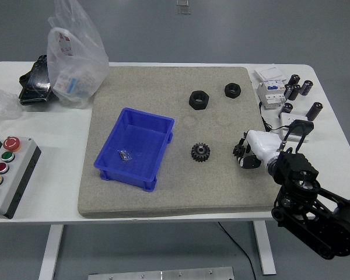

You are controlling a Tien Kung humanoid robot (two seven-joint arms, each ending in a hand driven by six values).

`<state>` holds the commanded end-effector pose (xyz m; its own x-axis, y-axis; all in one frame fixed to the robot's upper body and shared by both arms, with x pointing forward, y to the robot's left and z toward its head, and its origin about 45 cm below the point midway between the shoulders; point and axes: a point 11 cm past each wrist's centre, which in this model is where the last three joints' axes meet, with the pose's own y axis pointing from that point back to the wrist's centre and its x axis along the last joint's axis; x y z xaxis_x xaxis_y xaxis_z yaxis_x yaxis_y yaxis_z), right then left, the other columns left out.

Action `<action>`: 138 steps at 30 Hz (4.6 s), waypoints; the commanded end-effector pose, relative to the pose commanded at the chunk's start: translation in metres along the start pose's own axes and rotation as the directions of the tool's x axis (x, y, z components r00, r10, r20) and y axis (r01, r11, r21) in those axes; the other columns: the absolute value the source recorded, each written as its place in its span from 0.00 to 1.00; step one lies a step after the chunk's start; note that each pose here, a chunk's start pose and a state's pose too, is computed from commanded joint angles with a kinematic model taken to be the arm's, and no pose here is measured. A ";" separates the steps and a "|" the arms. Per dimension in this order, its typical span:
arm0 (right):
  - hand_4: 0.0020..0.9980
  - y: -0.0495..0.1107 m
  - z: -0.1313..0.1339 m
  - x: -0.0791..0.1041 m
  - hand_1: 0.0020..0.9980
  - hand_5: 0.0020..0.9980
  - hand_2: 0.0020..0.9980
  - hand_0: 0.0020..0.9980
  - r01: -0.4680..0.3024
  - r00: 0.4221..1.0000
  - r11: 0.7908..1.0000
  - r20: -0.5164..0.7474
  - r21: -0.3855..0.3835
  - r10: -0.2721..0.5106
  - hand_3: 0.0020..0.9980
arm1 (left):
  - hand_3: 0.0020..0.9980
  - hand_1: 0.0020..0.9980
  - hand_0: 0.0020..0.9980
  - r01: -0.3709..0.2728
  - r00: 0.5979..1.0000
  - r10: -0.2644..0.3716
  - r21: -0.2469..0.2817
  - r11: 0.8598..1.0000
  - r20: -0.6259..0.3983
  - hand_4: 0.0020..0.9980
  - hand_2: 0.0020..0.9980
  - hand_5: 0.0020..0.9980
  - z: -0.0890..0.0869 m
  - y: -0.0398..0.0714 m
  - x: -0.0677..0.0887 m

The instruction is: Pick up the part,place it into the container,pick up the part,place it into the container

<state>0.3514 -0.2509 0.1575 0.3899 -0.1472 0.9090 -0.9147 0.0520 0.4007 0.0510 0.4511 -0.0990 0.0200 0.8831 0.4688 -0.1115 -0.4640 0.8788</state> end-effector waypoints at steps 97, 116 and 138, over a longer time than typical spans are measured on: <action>0.80 -0.011 -0.077 -0.005 0.72 0.34 0.76 0.34 0.129 0.992 0.978 -0.003 0.161 -0.130 0.78 | 0.61 0.52 0.63 -0.002 1.000 0.002 0.020 1.000 0.011 0.69 0.51 0.29 0.000 0.000 0.001; 0.45 -0.010 -0.081 0.009 0.58 0.00 0.43 0.29 -0.012 0.999 0.984 0.032 0.177 0.007 0.53 | 0.61 0.52 0.63 -0.002 1.000 0.001 0.017 1.000 0.005 0.68 0.51 0.29 0.001 0.000 0.001; 0.45 0.027 -0.180 0.026 0.57 0.00 0.41 0.31 -0.101 0.991 0.897 0.119 0.430 0.054 0.51 | 0.61 0.52 0.63 0.000 1.000 0.000 0.042 0.999 0.008 0.69 0.52 0.30 -0.006 0.000 -0.002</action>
<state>0.3561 -0.0755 0.2128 0.3243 -0.2610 0.9092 -0.9056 -0.3636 0.2186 0.0452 0.4499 -0.1000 0.0276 0.8824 0.4696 -0.0696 -0.4670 0.8815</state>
